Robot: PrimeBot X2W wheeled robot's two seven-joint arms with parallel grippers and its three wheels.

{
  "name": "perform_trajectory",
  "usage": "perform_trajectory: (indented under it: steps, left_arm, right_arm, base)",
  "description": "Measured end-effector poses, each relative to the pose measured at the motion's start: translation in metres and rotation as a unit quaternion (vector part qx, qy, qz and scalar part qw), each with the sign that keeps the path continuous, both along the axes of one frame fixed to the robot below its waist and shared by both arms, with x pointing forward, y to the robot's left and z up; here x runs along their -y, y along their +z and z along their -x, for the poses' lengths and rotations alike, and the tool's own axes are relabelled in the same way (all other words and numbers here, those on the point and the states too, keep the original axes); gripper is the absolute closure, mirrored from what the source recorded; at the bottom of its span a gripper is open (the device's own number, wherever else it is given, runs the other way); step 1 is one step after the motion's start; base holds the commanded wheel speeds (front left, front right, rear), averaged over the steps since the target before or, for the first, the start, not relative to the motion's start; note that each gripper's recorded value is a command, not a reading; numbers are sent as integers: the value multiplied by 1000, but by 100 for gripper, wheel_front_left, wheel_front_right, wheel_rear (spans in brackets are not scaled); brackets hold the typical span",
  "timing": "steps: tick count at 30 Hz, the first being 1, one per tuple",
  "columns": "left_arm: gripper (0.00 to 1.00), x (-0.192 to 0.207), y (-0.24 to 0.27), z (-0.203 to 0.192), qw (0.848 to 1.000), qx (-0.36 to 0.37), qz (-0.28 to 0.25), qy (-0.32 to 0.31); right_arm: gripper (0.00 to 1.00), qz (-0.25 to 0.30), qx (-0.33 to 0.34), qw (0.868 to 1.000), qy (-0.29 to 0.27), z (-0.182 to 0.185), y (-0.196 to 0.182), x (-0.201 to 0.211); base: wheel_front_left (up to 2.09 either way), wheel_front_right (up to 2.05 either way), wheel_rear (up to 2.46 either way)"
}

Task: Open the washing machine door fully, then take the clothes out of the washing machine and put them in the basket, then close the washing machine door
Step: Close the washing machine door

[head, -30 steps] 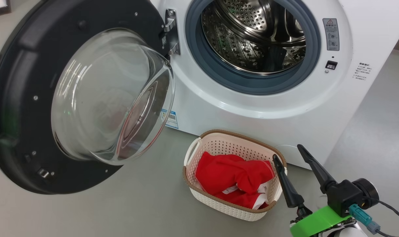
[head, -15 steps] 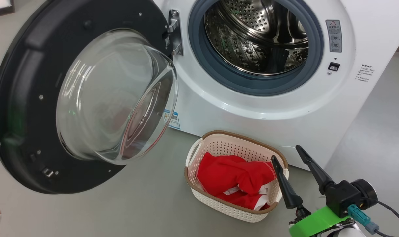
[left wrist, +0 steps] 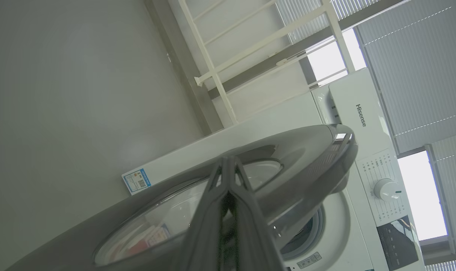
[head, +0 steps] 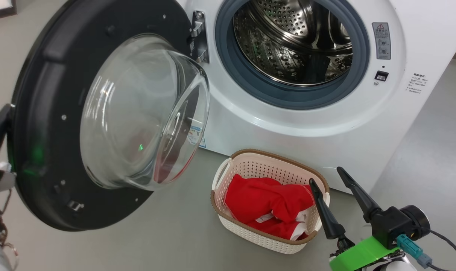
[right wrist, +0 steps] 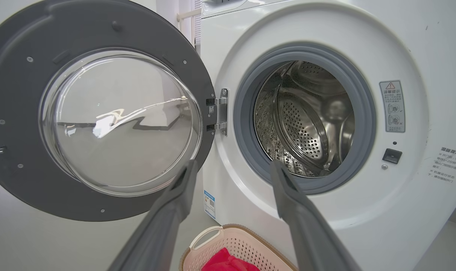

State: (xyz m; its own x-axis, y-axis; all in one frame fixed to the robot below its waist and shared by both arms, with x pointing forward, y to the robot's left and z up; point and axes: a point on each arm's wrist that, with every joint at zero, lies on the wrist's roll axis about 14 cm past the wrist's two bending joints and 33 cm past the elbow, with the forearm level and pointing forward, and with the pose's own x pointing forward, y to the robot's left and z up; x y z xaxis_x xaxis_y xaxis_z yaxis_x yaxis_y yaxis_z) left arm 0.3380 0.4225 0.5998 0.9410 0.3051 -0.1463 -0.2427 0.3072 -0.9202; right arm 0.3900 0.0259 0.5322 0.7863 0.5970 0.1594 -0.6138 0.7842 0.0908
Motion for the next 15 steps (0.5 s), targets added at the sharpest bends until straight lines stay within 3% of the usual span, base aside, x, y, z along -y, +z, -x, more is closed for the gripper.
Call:
perform_trajectory:
  steps: [15]
  left_arm:
    - [100,52,4,4,994,66,62,-69]
  right_arm:
    - [0,-7,0,1000,2,2,4,-2]
  base:
    - [0,0,0]
